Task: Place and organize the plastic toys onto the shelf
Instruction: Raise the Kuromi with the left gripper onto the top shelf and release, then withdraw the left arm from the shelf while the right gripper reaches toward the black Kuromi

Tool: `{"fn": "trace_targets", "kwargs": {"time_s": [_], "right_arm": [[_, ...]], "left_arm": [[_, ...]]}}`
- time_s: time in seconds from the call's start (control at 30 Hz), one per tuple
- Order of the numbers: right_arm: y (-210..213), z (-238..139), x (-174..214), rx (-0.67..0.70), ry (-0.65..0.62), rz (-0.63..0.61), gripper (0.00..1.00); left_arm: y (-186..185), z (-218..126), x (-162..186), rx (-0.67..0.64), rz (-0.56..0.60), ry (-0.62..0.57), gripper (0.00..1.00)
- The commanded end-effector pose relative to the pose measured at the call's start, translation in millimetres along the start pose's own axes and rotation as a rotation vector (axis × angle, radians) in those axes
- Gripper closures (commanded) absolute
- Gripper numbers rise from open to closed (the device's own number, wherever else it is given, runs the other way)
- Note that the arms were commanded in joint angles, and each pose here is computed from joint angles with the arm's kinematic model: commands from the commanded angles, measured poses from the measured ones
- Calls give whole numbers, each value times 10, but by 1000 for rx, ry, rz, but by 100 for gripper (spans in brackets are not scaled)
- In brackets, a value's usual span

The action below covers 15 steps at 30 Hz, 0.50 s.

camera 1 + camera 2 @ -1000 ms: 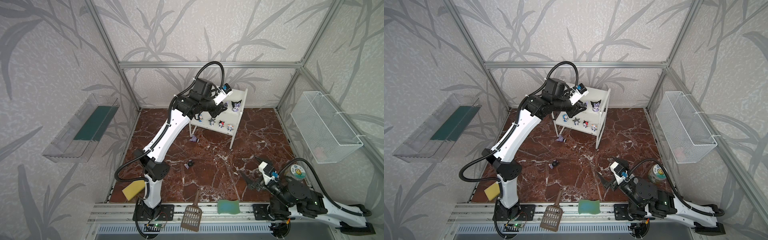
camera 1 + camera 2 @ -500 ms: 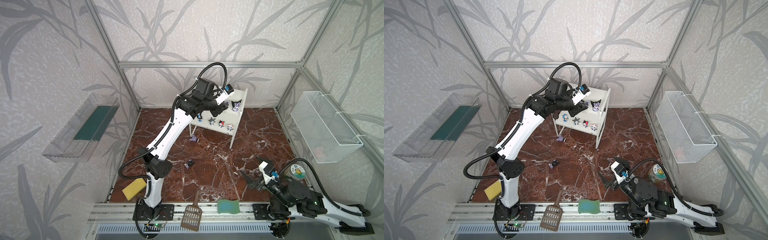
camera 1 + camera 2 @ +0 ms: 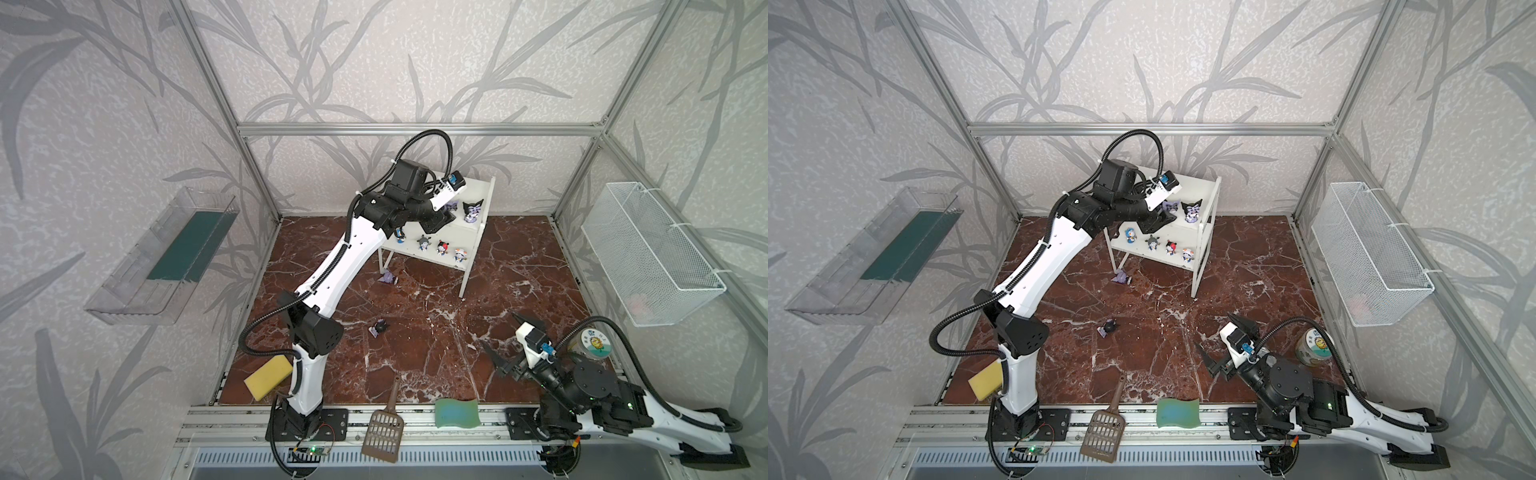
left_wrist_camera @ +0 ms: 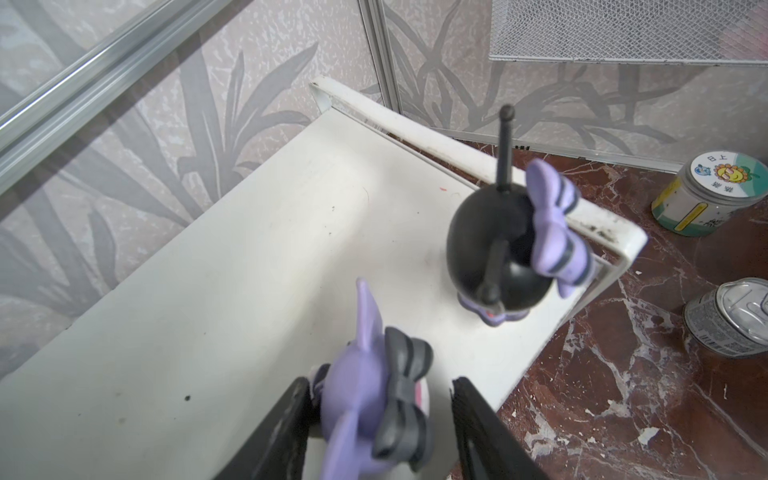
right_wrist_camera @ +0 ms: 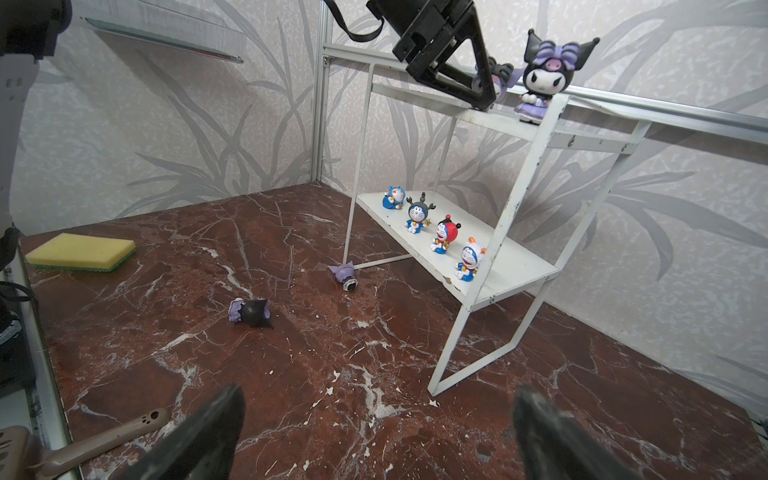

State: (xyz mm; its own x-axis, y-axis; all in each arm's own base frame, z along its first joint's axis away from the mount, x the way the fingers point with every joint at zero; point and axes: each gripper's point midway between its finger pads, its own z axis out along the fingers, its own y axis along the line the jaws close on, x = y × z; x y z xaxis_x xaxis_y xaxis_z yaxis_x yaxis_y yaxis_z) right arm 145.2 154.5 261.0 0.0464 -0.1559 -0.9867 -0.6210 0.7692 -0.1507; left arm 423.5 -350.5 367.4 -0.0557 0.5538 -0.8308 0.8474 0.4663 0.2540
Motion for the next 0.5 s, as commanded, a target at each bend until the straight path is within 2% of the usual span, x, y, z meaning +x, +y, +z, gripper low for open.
{"fn": "trace_targets", "kwargs": {"time_s": [0.0, 0.23, 0.47], "right_arm": [[3, 4, -61, 0, -11, 8, 1], [111, 80, -35, -27, 16, -7, 1], [445, 287, 104, -112, 65, 16, 1]], "left_arm": [[39, -158, 3, -16, 7, 2, 37], [28, -474, -56, -55, 18, -43, 23], [-61, -1057, 5, -136, -10, -101, 11]]}}
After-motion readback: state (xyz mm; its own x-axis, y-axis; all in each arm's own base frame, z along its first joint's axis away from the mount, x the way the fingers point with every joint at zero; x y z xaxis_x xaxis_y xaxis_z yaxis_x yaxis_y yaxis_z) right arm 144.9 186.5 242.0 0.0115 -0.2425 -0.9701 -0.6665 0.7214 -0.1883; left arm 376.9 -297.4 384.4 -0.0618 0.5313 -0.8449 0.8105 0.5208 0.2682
